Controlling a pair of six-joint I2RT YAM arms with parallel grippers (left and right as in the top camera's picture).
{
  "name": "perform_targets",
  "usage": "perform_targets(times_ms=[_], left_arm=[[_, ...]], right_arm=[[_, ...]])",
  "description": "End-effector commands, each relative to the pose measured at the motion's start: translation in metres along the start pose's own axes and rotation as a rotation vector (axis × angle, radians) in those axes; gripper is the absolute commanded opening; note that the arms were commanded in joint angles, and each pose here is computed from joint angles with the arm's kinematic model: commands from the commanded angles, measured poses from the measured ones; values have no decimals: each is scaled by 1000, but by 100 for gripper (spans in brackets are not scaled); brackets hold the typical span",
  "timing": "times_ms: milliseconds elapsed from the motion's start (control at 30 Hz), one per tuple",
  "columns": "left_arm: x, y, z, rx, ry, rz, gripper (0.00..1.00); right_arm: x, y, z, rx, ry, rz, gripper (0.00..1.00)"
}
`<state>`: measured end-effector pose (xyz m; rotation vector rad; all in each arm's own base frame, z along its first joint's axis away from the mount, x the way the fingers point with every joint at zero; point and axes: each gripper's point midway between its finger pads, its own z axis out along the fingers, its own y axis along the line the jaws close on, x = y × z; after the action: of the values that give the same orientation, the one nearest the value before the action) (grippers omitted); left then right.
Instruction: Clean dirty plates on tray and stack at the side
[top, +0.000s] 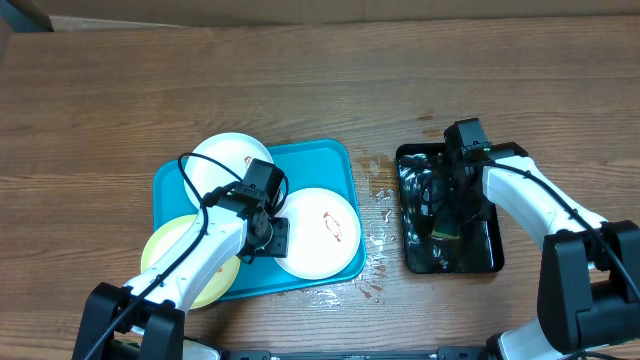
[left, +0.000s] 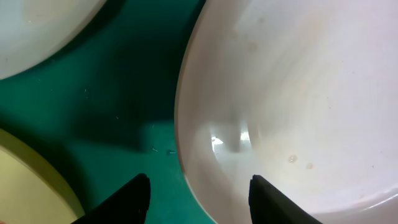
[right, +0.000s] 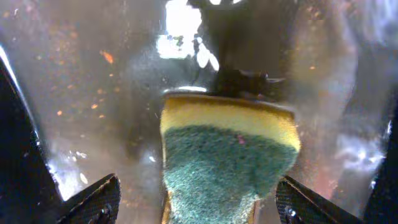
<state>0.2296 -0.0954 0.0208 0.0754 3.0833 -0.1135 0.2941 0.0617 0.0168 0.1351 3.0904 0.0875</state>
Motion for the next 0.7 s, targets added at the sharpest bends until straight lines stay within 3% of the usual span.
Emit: perform_targets(times_ms=[0,167,200,267,367,400,433,467,533,667], left_arm=[[-5,0,-2,-4,-7,-20,52],[-6,0,-2,-4,-10,-29,53],[-5,0,-2,-4,-8,-30,53],[-4,1,-2,-6,-3,-30,51],[-4,1,-2,-6,-3,-30,49],[-4,1,-2,-6,-3,-30,50],[-4,1,-2,-6,-3,-30,52],[-4,1,-2,-6,-3,-30,52],[-4,1,-2,-7,-4,-35,55],[-4,1,-1,-7,-5,-70,56]], right_arm=[[-14,-4,-1,18,-54,38,81],[-25,-2,10,-5,-130,40,73],[-24,-2,12,-5,-132,40,57],[-25,-2,12,-6,-133,40,4],[-31,0,9,-13,-157,38,4],[-34,1,7,-14,-161,38,20],[-36,2,1,-13,-157,38,69],[-38,2,-3,-12,-153,39,83],[-41,4,-18,-8,-137,39,93],[-36,4,-42,11,-74,41,100]])
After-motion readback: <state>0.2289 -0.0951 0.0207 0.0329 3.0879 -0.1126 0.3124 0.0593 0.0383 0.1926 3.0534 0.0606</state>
